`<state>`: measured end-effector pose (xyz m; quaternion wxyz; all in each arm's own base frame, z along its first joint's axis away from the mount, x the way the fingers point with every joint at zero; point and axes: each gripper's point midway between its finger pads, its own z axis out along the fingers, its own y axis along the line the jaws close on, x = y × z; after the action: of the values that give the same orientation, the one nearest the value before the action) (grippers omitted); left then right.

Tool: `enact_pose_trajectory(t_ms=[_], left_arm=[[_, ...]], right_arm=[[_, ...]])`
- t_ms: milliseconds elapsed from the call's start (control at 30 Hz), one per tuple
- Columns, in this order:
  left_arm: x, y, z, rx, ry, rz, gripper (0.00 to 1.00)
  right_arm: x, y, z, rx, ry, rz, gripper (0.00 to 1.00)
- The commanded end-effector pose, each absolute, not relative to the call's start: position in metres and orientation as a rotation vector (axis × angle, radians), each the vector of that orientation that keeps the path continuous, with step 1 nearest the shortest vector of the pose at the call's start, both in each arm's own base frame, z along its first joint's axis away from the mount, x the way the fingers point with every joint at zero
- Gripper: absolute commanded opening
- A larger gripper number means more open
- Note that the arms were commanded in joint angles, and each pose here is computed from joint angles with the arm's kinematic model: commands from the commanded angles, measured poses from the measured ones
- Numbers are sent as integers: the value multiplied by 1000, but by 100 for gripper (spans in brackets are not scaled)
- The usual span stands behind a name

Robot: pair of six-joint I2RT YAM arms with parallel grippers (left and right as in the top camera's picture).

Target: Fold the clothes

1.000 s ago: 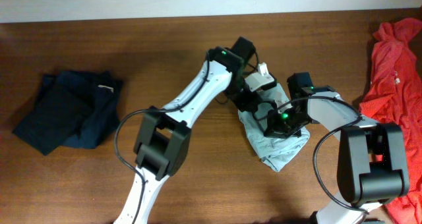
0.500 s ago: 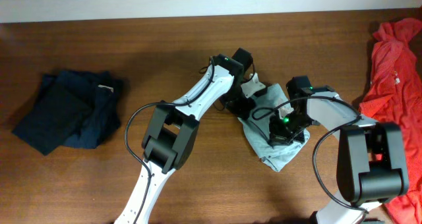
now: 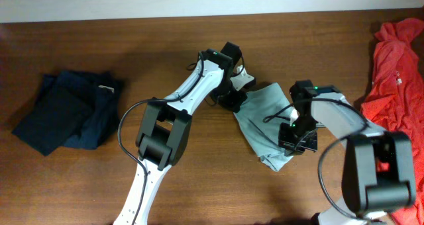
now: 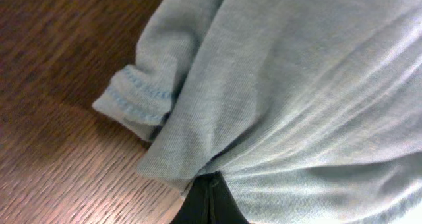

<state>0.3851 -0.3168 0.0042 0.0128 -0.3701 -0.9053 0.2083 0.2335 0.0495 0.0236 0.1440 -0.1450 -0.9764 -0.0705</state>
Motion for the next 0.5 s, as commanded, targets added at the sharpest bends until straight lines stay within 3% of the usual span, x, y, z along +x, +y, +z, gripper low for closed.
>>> enact_pose_trajectory(t_ms=[0, 200, 467], left_arm=[[398, -298, -1, -1107, -2873, 507, 0], [412, -321, 62, -1208, -2949, 594, 0], [422, -371, 108, -1386, -2991, 848, 0]], right_arm=[[245, 41, 52, -455, -2940, -226, 4], [273, 47, 82, -436, -3136, -363, 4], [301, 45, 67, -439, -3199, -362, 4]])
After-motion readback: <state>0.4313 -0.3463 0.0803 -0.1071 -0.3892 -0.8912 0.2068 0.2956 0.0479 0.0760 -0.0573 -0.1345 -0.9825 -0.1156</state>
